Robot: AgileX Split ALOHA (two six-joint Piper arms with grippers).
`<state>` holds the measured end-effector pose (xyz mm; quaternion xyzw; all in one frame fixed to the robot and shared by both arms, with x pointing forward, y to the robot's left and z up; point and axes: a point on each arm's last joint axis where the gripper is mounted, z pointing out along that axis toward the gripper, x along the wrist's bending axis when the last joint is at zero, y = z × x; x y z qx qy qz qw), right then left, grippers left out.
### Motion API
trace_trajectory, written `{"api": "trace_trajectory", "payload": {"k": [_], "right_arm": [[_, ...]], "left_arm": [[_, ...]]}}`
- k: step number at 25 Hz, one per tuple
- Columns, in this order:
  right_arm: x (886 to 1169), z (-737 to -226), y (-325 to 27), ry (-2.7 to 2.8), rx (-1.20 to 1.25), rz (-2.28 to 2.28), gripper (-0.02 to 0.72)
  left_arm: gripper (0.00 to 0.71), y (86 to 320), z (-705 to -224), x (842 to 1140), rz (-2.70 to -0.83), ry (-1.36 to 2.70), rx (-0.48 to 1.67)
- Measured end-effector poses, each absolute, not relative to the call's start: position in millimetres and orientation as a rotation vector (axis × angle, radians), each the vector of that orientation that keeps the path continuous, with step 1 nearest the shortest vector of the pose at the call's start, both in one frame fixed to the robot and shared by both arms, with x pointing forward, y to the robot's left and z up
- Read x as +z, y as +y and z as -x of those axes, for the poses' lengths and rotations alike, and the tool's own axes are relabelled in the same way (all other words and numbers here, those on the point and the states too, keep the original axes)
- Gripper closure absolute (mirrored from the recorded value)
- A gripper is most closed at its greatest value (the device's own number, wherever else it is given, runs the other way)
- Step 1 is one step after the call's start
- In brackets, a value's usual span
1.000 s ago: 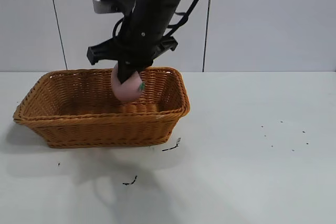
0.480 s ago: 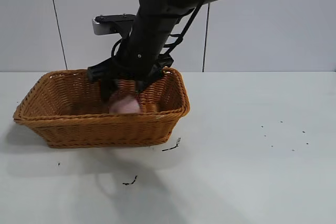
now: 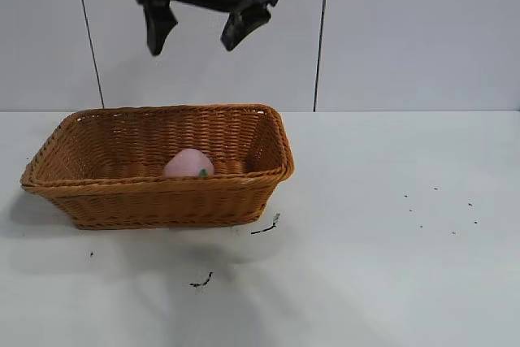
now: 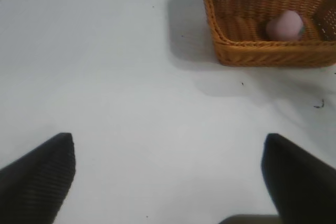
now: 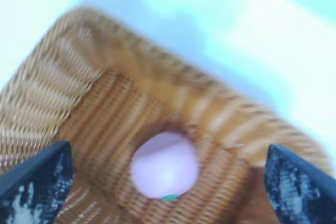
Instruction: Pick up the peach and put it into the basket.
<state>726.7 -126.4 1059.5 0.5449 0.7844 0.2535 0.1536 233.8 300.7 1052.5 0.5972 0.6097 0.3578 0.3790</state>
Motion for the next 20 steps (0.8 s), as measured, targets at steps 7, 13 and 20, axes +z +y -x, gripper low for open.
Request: {"api": "trace_trajectory", "payload": {"k": [7,13,20], "right_arm": [[1057.2,-749.0,-235.1,2.077,0.615,-1.778,0.015],[1054.8,-748.8,-284.9,2.013,0.541,-1.896,0.01],[1061.9,-746.5,-291.5,1.995,0.545,-1.893,0.008]], "left_arm": [[0.017,300.7,-233.8,1052.5,-1.526,1.558,0.914],[0.017,300.7,-233.8,1052.5,-1.526,1.558,0.914],[0.017,300.7,-233.8,1052.5,-1.526,1.558,0.914]]}}
